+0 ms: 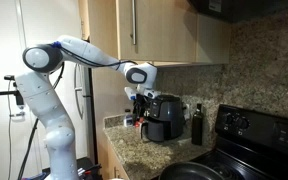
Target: Turn on the air fryer
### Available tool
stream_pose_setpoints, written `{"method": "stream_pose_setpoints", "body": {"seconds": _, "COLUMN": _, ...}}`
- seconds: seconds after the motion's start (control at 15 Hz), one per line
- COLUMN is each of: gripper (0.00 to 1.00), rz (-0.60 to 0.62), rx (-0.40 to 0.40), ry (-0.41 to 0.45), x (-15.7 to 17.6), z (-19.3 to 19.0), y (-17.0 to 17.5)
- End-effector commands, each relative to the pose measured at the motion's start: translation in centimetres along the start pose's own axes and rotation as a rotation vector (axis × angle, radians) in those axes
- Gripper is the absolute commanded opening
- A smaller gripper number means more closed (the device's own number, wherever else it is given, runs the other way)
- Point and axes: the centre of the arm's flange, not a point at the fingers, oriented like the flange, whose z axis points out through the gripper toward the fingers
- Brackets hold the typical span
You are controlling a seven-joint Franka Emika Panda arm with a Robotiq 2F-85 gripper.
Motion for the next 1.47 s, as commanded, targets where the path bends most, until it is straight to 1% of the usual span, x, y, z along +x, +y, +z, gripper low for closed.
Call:
{"method": "stream_pose_setpoints", "body": {"seconds": 0.0, "gripper": 1.0, "rz": 0.0, "rx": 0.0, "ry": 0.0, "x": 0.0, "z": 0.0, "y": 0.0}}
{"method": "stream_pose_setpoints", "body": {"seconds": 0.07, "gripper": 1.0, "rz": 0.0, "rx": 0.0, "ry": 0.0, "x": 0.0, "z": 0.0, "y": 0.0}}
{"method": "stream_pose_setpoints", "body": {"seconds": 0.13, "gripper": 1.0, "rz": -0.018, "rx": -0.033, "ry": -0.018, "x": 0.4, "z": 1.5, "y": -1.0}}
{"method": "stream_pose_setpoints", "body": {"seconds": 0.2, "gripper": 1.0, "rz": -0.114, "rx": -0.066, "ry": -0.026, "x": -0.6, "z": 3.6, "y": -3.5}}
{"method": "stream_pose_setpoints", "body": {"seconds": 0.4, "gripper": 1.0, "rz": -0.278, "rx": -0.086, "ry": -0.044, "x": -4.0, "z": 7.7, "y": -9.9}}
{"method": "stream_pose_setpoints", "body": {"seconds": 0.53, "gripper": 1.0, "rz": -0.352, "rx": -0.157, "ry": 0.033, "x": -6.2, "z": 9.6, "y": -14.1}}
{"method": "stream_pose_setpoints", "body": {"seconds": 0.6, "gripper": 1.0, "rz": -0.295, "rx": -0.13, "ry": -0.034, "x": -3.6, "z": 7.9, "y": -11.8}}
{"method": "stream_pose_setpoints", "body": {"seconds": 0.67, "gripper": 1.0, "rz": -0.311, "rx": -0.147, "ry": -0.028, "x": -4.4, "z": 8.7, "y": -13.3}}
{"method": "stream_pose_setpoints", "body": {"seconds": 0.8, "gripper": 1.0, "rz": -0.305, "rx": -0.147, "ry": -0.026, "x": -4.4, "z": 8.5, "y": -13.3}}
{"method": "stream_pose_setpoints", "body": {"seconds": 0.87, "gripper": 1.0, "rz": -0.276, "rx": -0.158, "ry": 0.036, "x": -2.6, "z": 8.6, "y": -12.7}}
{"method": "stream_pose_setpoints", "body": {"seconds": 0.93, "gripper": 1.0, "rz": -0.264, "rx": -0.156, "ry": 0.128, "x": -1.0, "z": 8.1, "y": -12.7}}
{"method": "stream_pose_setpoints", "body": {"seconds": 1.07, "gripper": 1.0, "rz": -0.278, "rx": -0.071, "ry": 0.253, "x": 1.3, "z": 6.7, "y": -13.7}}
{"method": "stream_pose_setpoints", "body": {"seconds": 1.13, "gripper": 1.0, "rz": -0.293, "rx": -0.016, "ry": 0.3, "x": 2.1, "z": 6.1, "y": -14.3}}
{"method": "stream_pose_setpoints", "body": {"seconds": 1.2, "gripper": 1.0, "rz": -0.295, "rx": 0.027, "ry": 0.353, "x": 2.5, "z": 5.9, "y": -13.4}}
{"method": "stream_pose_setpoints", "body": {"seconds": 1.27, "gripper": 1.0, "rz": -0.303, "rx": 0.073, "ry": 0.37, "x": 2.8, "z": 5.7, "y": -13.3}}
{"method": "stream_pose_setpoints", "body": {"seconds": 1.33, "gripper": 1.0, "rz": -0.315, "rx": 0.123, "ry": 0.346, "x": 2.7, "z": 5.6, "y": -12.4}}
{"method": "stream_pose_setpoints", "body": {"seconds": 1.4, "gripper": 1.0, "rz": -0.282, "rx": 0.05, "ry": 0.35, "x": 1.6, "z": 5.5, "y": -13.4}}
